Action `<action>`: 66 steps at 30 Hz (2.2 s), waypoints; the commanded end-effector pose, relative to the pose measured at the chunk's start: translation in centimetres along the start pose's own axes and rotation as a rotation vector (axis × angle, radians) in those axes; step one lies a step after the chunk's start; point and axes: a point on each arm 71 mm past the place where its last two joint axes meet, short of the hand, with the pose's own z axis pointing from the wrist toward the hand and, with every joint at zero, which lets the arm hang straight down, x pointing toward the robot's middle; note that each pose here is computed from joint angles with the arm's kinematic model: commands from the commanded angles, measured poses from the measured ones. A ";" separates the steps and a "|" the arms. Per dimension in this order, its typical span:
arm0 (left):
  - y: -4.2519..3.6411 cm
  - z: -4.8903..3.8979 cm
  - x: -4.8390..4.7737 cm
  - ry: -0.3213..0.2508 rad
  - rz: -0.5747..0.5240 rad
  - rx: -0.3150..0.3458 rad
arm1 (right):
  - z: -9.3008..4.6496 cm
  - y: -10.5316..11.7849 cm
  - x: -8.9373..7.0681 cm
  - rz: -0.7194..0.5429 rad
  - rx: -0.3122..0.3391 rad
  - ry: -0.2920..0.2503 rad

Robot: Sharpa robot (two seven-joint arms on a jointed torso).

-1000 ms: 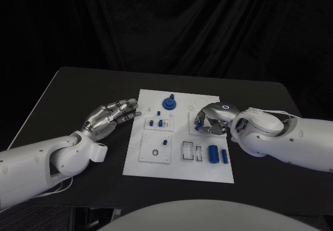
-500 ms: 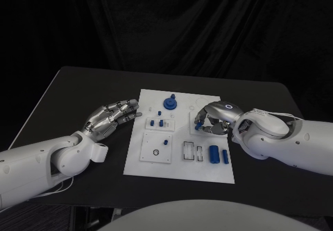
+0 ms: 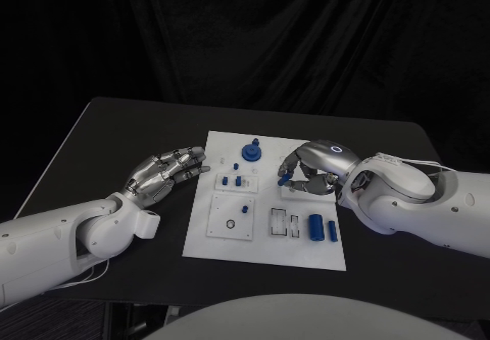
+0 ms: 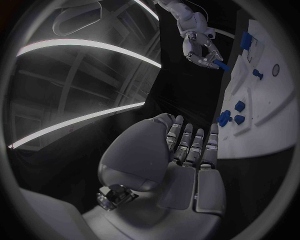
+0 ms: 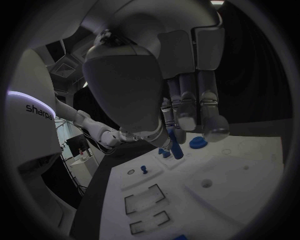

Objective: Assemble the parts on the task board

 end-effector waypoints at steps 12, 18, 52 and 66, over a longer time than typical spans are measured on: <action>0.21 0.30 0.28 0.017 -0.017 0.001 | 3.5 7.5 3.0 -0.035 -0.270 0.086; 0.25 0.33 0.27 0.019 -0.019 -0.001 | 4.7 9.3 4.4 -0.026 -0.336 0.103; 0.49 0.47 0.40 0.028 -0.026 -0.013 | 5.2 8.6 7.6 -0.025 -0.305 0.205; 0.53 0.45 0.34 0.027 -0.025 -0.017 | 4.9 8.4 7.7 -0.023 -0.296 0.211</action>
